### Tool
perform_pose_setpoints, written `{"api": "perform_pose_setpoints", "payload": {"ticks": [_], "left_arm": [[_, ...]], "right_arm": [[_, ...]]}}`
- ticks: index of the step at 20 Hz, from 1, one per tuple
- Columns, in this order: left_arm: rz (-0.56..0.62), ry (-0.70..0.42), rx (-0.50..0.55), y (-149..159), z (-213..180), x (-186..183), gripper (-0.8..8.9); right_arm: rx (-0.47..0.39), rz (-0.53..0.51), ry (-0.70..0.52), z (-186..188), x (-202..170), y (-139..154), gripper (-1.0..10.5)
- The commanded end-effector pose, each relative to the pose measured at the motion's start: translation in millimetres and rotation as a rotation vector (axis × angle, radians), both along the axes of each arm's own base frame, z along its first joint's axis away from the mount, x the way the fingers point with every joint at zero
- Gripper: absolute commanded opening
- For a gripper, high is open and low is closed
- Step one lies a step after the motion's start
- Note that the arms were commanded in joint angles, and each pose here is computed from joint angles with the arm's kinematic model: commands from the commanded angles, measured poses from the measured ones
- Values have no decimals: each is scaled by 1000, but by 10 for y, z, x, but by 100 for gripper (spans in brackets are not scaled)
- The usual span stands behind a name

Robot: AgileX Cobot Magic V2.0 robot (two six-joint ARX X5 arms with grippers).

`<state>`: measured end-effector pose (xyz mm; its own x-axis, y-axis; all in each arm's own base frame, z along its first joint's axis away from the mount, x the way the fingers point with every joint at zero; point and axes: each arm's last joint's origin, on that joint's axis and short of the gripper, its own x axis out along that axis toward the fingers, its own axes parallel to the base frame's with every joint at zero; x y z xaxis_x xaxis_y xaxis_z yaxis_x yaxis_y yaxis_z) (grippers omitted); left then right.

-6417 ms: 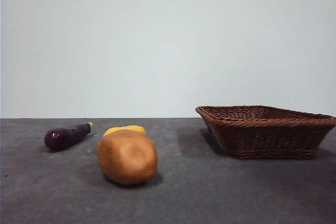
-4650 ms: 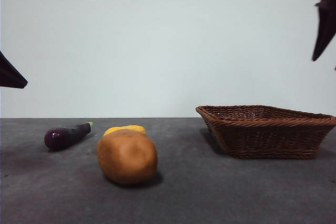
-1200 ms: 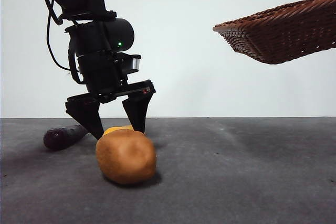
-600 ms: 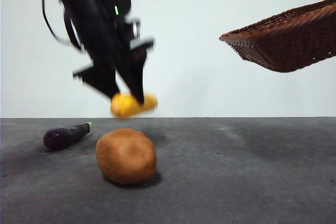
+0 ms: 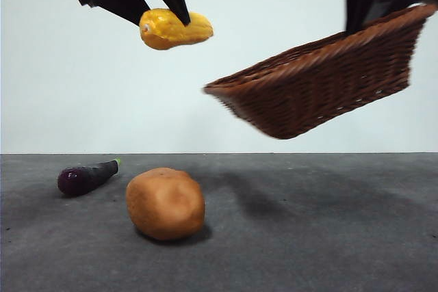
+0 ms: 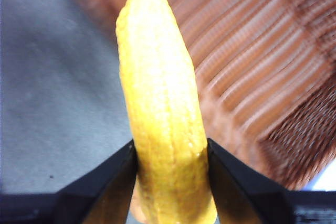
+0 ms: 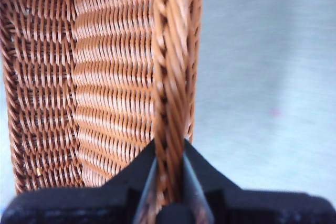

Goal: Help me put the vegetables on the table into the basket

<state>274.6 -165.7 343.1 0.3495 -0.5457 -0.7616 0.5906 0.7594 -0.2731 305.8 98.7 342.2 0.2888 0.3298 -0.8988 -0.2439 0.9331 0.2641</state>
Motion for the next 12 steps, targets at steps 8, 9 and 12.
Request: {"api": "perform_pose_setpoints", "payload": {"ticks": [8, 9, 12], "left_arm": [[104, 98, -76, -241, -296, 257, 39], [107, 100, -66, -259, -327, 271, 172], [102, 101, -65, -289, -362, 290, 574]], "right_arm": [[42, 85, 17, -8, -139, 419, -16], [42, 85, 18, -8, -140, 419, -16], [41, 85, 18, -8, -140, 419, -16]]}}
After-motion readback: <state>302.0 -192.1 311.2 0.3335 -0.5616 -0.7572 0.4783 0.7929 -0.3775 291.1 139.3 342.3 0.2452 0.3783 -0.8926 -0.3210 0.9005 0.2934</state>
